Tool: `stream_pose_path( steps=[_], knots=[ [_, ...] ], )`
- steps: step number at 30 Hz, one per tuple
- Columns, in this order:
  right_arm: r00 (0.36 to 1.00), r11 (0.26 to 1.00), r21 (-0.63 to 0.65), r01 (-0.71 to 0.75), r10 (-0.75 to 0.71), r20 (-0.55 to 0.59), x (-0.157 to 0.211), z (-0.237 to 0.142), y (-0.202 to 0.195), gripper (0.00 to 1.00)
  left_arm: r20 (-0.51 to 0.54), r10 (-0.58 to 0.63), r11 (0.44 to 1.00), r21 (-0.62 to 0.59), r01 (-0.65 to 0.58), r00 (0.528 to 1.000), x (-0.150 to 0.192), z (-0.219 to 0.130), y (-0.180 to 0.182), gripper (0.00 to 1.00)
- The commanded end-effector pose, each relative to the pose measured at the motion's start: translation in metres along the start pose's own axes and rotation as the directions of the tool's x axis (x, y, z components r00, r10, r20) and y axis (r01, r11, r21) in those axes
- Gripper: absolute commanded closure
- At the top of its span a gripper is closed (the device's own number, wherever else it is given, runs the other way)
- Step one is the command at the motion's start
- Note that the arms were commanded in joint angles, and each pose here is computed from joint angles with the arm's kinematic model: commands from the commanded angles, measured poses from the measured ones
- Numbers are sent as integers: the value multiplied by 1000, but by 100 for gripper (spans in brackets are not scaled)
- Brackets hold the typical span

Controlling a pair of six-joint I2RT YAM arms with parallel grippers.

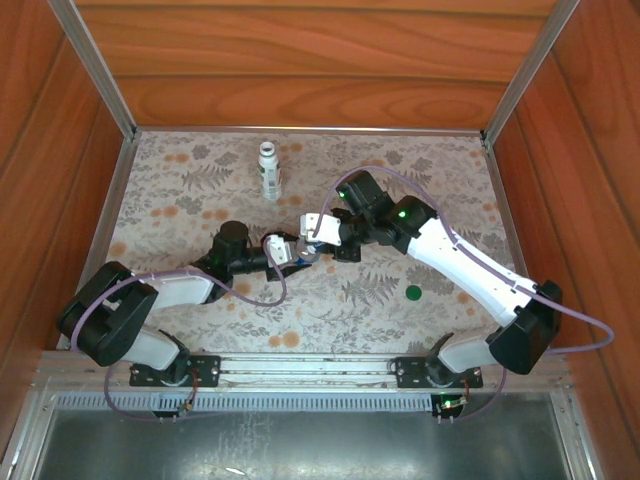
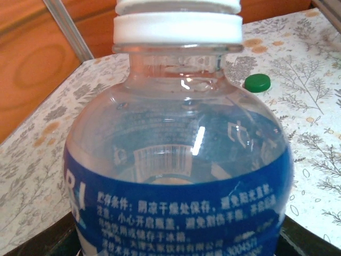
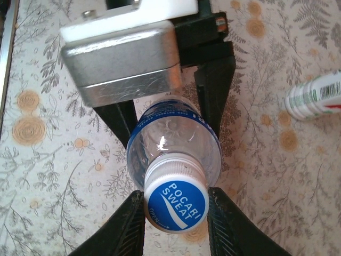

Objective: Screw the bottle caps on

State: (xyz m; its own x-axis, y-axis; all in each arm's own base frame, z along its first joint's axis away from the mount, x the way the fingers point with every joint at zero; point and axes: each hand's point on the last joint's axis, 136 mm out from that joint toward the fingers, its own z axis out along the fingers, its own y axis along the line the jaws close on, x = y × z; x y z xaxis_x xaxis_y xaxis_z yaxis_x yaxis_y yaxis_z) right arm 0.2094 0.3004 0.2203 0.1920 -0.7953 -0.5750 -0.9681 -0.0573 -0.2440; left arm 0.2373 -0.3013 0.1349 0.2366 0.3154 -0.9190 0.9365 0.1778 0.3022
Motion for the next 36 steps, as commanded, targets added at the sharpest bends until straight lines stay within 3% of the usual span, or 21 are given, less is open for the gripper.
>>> stream_pose_path(
  steps=[1,5,8,11,14,16,18,20,22,28,32,36],
  knots=[
    [984,984,24,-175,174,45,-15,2,-12,84,-7,33,998,-59,-33,999,-5,6,16,40],
    [916,916,26,-400,399,40,-12,7,-15,82,-64,82,985,-149,-90,995,2,9,38,40],
    [802,796,102,-597,595,56,-6,10,-31,82,-90,115,974,-187,-130,989,2,11,49,40],
    [593,576,148,-804,795,128,0,13,-45,87,-110,128,969,-196,-148,986,6,14,53,41],
    [375,342,201,-918,914,157,15,13,-52,86,-123,126,967,-206,-150,984,9,13,55,41],
    [282,255,164,-953,944,172,14,17,-50,86,-124,124,969,-200,-147,985,11,14,54,41],
    [263,246,113,-963,949,176,6,22,-50,86,-121,123,970,-196,-145,985,11,14,53,41],
    [276,260,111,-959,945,175,5,23,-51,85,-119,123,971,-193,-145,985,11,14,52,41],
    [336,319,126,-940,929,157,5,22,-50,81,-116,125,971,-188,-145,985,10,12,50,41],
    [644,630,142,-764,760,92,2,7,-40,54,-85,109,985,-126,-120,990,11,10,32,41],
    [834,822,146,-550,550,50,2,-8,-29,39,-57,85,993,-82,-90,995,9,6,18,41],
    [962,962,39,-271,269,50,-7,-23,-1,40,-18,62,997,-39,-63,998,3,-1,3,41]
  ],
)
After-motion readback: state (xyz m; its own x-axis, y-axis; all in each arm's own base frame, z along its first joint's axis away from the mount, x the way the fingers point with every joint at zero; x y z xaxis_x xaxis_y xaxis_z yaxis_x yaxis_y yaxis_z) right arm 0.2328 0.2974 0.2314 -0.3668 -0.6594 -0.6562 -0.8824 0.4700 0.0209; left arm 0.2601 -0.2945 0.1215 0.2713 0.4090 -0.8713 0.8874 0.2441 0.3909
